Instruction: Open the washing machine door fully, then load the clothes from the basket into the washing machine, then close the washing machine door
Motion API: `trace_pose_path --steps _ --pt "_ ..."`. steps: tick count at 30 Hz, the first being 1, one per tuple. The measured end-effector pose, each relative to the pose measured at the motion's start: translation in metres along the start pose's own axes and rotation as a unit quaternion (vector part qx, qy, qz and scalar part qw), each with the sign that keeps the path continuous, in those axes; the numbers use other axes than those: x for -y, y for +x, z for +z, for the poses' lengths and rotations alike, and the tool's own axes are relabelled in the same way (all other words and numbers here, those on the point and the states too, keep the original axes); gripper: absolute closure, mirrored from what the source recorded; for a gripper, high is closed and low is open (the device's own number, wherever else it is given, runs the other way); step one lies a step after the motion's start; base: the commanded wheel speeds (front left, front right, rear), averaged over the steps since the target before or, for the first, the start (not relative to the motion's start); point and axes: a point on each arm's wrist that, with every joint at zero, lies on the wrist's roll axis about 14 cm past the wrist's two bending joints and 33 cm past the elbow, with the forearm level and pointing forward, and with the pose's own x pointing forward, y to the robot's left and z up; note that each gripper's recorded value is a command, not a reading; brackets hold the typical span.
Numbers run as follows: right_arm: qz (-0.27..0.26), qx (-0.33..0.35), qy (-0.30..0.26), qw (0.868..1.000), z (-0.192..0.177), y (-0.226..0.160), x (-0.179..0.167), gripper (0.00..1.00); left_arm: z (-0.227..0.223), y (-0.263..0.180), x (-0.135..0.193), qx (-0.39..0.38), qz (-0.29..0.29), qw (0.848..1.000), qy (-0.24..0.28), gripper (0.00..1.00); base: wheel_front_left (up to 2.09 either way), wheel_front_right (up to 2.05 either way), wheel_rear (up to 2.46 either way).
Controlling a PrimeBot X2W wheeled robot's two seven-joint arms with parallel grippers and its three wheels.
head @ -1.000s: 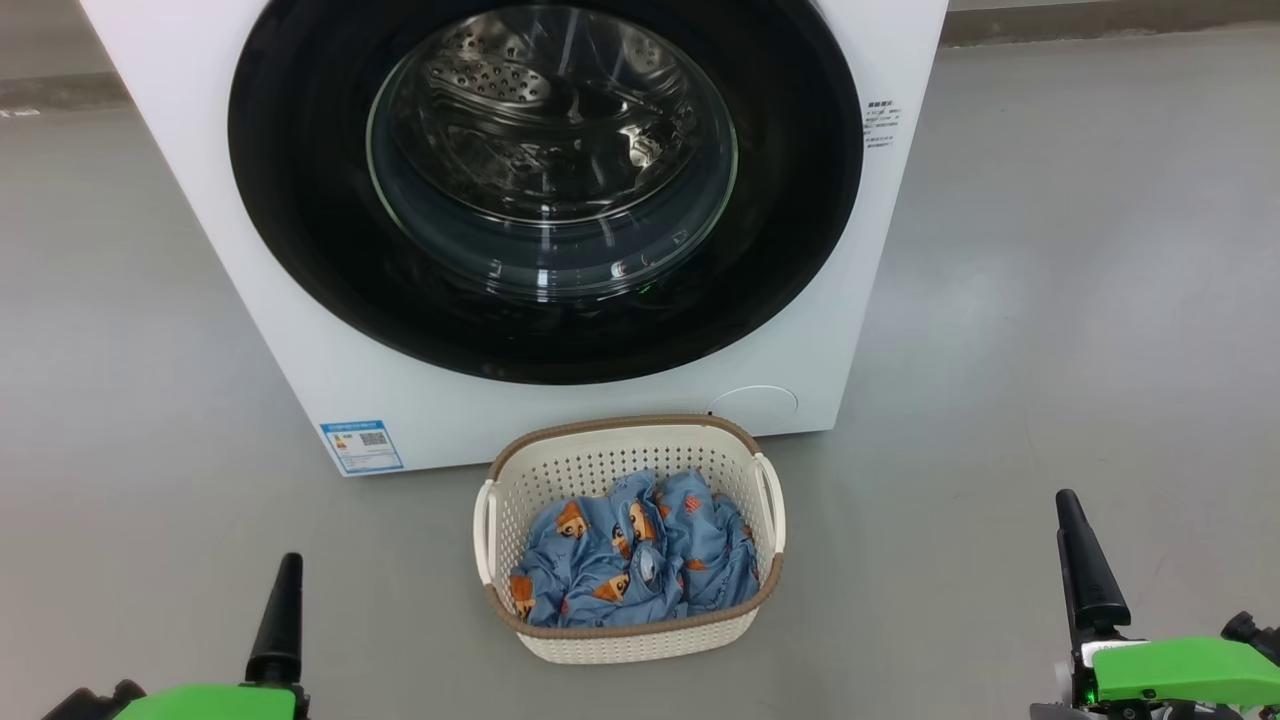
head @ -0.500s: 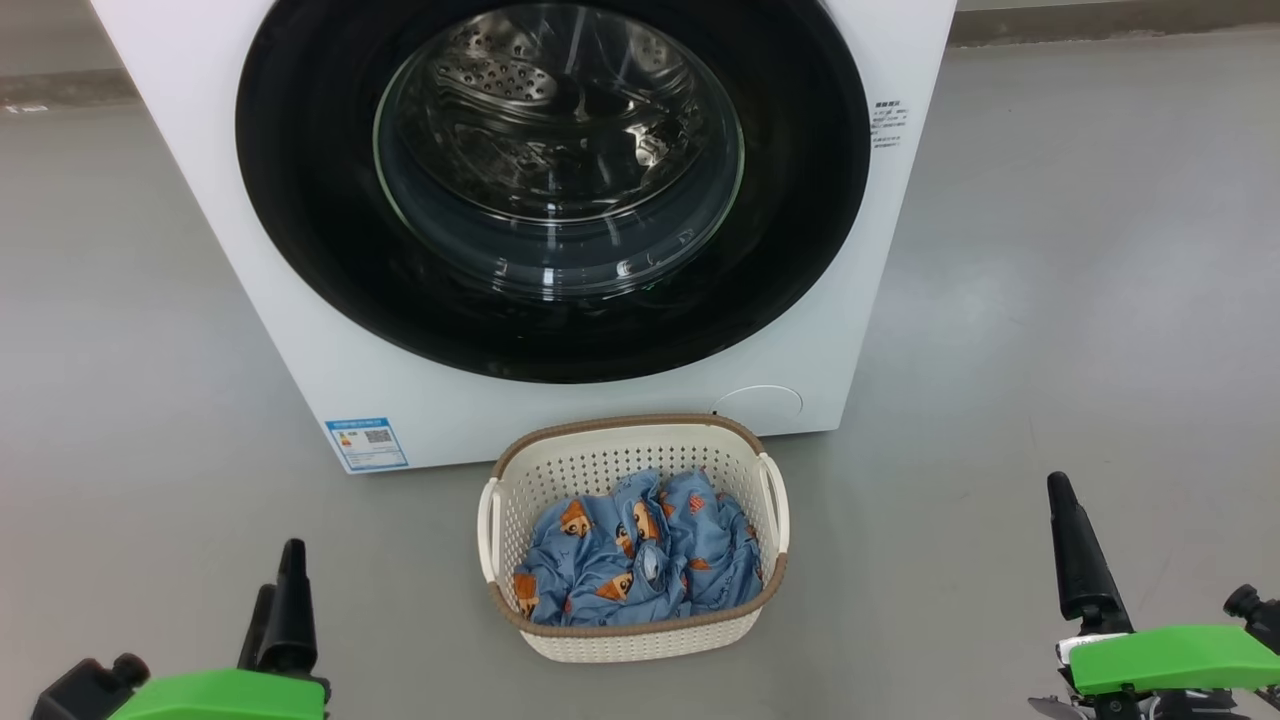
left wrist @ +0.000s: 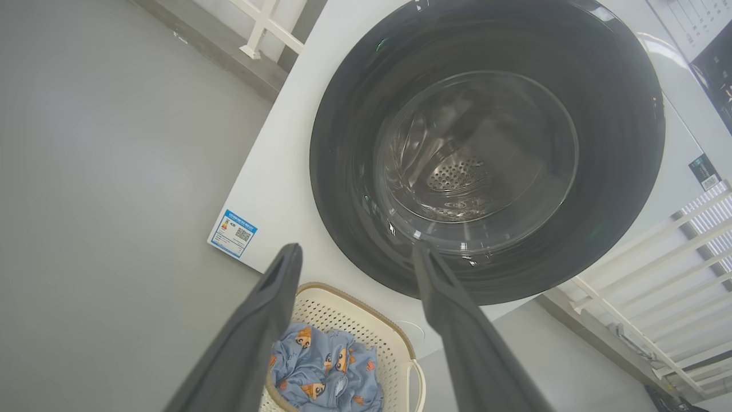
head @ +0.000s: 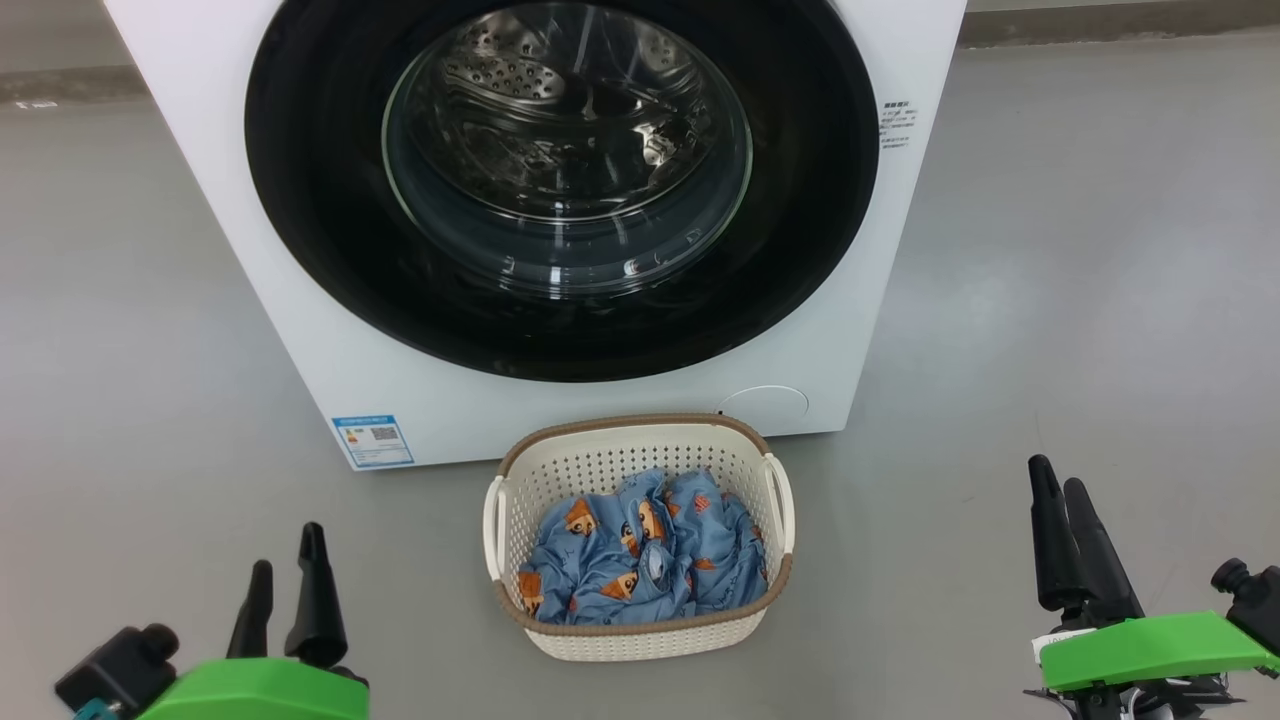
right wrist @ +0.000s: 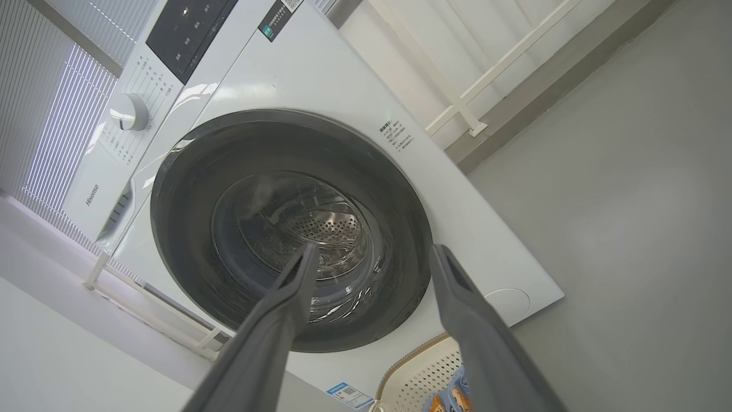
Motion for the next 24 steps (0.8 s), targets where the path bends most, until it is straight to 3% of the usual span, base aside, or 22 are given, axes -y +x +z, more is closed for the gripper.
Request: trace_pose_path --steps 3,10,24 --pt "0.011 0.002 -0.028 1.0 0.0 0.001 -0.006 0.0 0.0 -0.001 0.006 0.005 -0.011 0.999 0.048 0.0 0.0 0.0 0.0" --pt "0.026 0.003 -0.086 0.996 0.0 0.002 -0.012 0.0 0.001 -0.002 0.013 0.014 -0.027 0.994 0.107 0.0 0.0 0.0 0.0" --pt "0.051 0.003 -0.192 0.98 -0.004 -0.001 -0.021 0.0 -0.008 -0.006 0.03 0.027 -0.072 0.962 0.263 0.0 0.0 0.0 0.0"
